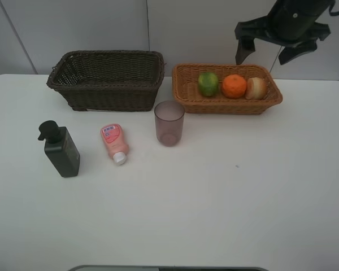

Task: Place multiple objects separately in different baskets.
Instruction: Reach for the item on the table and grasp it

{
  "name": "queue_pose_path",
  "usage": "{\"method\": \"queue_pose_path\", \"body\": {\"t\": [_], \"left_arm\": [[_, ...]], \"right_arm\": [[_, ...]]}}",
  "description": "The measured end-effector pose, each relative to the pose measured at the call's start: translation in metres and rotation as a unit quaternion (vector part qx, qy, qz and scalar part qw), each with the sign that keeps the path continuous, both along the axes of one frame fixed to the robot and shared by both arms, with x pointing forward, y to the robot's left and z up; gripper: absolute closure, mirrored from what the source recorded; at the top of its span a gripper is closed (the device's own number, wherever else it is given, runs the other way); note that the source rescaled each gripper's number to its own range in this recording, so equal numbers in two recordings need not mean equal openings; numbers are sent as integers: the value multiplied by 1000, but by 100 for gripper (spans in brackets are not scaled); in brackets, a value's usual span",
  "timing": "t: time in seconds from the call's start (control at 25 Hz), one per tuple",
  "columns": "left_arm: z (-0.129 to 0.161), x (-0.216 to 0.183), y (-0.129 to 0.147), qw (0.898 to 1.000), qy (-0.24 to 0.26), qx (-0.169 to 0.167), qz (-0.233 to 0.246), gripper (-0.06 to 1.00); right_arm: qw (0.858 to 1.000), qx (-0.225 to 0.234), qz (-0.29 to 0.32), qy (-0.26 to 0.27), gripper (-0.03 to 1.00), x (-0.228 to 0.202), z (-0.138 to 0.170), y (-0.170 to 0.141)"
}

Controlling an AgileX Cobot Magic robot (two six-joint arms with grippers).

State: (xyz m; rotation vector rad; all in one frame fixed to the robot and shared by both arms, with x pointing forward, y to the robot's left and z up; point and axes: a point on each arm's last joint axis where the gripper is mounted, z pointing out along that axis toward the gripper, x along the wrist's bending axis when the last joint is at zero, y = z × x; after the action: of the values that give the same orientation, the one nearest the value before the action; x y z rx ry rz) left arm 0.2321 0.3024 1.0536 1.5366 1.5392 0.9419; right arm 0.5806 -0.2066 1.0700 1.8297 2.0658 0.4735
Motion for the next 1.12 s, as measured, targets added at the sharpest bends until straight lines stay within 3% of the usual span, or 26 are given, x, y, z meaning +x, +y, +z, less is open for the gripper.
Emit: {"method": "queue_pose_path", "body": {"t": [0.32, 0.68, 1.12], "left_arm": [[0, 0, 0, 1000, 0, 0, 0, -6], [0, 0, 0, 1000, 0, 0, 0, -6], [0, 0, 0, 1000, 0, 0, 0, -6]], "right_arm": [[995, 21, 18, -95, -3, -117, 44, -32], [975, 56, 82, -198, -3, -248, 68, -65], [954, 76, 99, -272, -3, -334, 31, -89]]}}
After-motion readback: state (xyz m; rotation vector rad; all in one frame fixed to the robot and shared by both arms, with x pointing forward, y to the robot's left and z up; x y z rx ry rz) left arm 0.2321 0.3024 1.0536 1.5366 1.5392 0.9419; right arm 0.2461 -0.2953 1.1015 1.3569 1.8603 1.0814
